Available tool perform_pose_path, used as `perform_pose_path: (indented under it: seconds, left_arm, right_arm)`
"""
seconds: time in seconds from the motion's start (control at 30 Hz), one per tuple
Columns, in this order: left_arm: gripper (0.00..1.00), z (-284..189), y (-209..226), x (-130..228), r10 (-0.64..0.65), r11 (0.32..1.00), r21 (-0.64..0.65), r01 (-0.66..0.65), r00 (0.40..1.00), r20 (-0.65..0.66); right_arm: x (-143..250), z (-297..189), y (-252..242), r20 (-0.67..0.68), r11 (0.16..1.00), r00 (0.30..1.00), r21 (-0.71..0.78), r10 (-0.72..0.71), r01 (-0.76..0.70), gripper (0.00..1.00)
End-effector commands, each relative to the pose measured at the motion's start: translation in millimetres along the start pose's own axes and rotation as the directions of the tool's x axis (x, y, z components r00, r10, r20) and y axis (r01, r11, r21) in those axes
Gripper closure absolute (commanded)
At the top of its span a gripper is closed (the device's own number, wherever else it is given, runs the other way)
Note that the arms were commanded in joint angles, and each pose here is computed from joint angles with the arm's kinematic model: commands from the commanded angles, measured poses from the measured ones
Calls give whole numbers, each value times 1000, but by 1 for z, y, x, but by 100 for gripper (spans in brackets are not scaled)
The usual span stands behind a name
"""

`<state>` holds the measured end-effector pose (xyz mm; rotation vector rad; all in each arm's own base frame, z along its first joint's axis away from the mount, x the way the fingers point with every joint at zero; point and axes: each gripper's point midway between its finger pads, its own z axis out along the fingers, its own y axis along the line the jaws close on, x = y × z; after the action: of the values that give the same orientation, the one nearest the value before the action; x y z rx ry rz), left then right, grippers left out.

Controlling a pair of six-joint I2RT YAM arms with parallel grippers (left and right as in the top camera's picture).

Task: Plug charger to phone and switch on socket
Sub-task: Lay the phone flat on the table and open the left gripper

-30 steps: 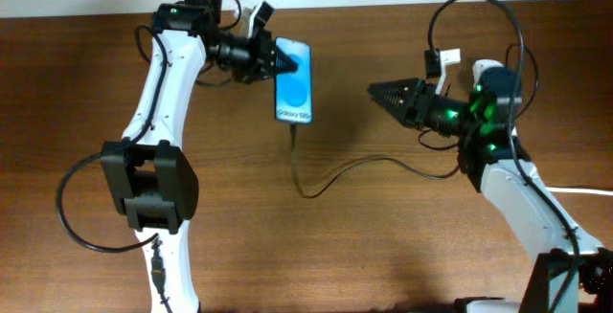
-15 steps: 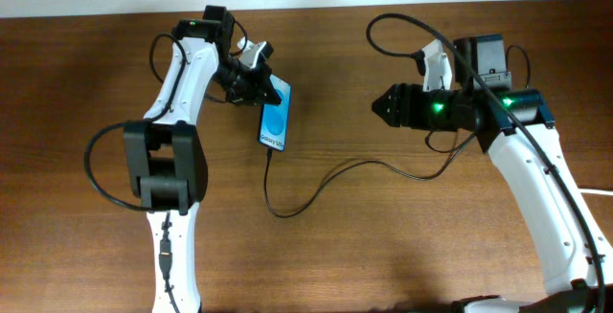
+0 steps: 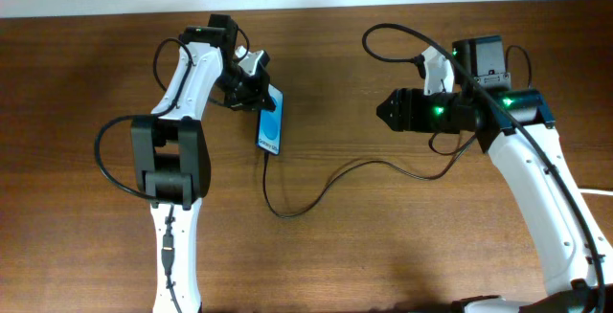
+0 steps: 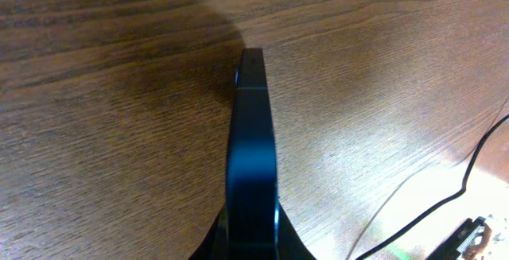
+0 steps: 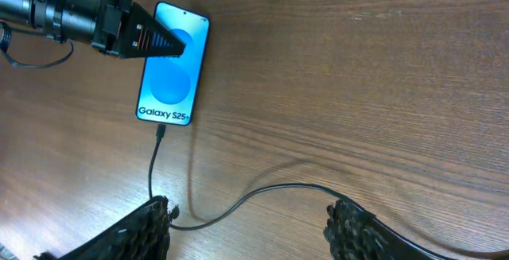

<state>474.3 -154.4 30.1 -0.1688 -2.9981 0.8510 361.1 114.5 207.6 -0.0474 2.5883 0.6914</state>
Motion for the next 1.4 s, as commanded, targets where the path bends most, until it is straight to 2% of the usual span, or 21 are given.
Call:
perform_pose_path:
  seconds: [0.0,0.2,0.3,0.47,0.63,0.83,1.2,1.3,1.37]
  left_arm:
    - [100,1,3,1,-16,1000,-1,16,1000,-7]
    - [88,0,12,5,-25,998,-53,24,1000,-19]
    - [89,0,12,6,-27,998,-53,26,999,-23]
    - [83,0,12,6,-28,998,-53,27,999,-25]
    - [81,0,12,6,-28,998,-54,27,999,-25]
    - [71,0,13,6,-28,998,-55,27,999,-24]
    - [60,-4,41,6,-29,975,-221,23,999,-22]
    - [60,-5,45,6,-29,969,-245,23,999,-20]
    - [63,-6,48,6,-28,965,-263,22,999,-20]
  right_arm:
    - [-5,-4,2,17,1000,1000,8,-25,25,34]
    - [-5,-4,2,17,1000,1000,8,-26,26,34]
    - [-5,-4,2,18,1000,1000,8,-26,26,34]
    - [-5,-4,2,18,1000,1000,8,-26,25,34]
    - [-5,-4,2,18,1000,1000,7,-25,25,34]
    - [-5,-4,2,18,1000,1000,8,-25,25,34]
    - [-6,-4,2,22,1000,999,7,-27,27,34]
    - [-6,-4,2,22,1000,999,7,-27,27,33]
    - [-6,-4,2,22,1000,999,7,-27,27,34]
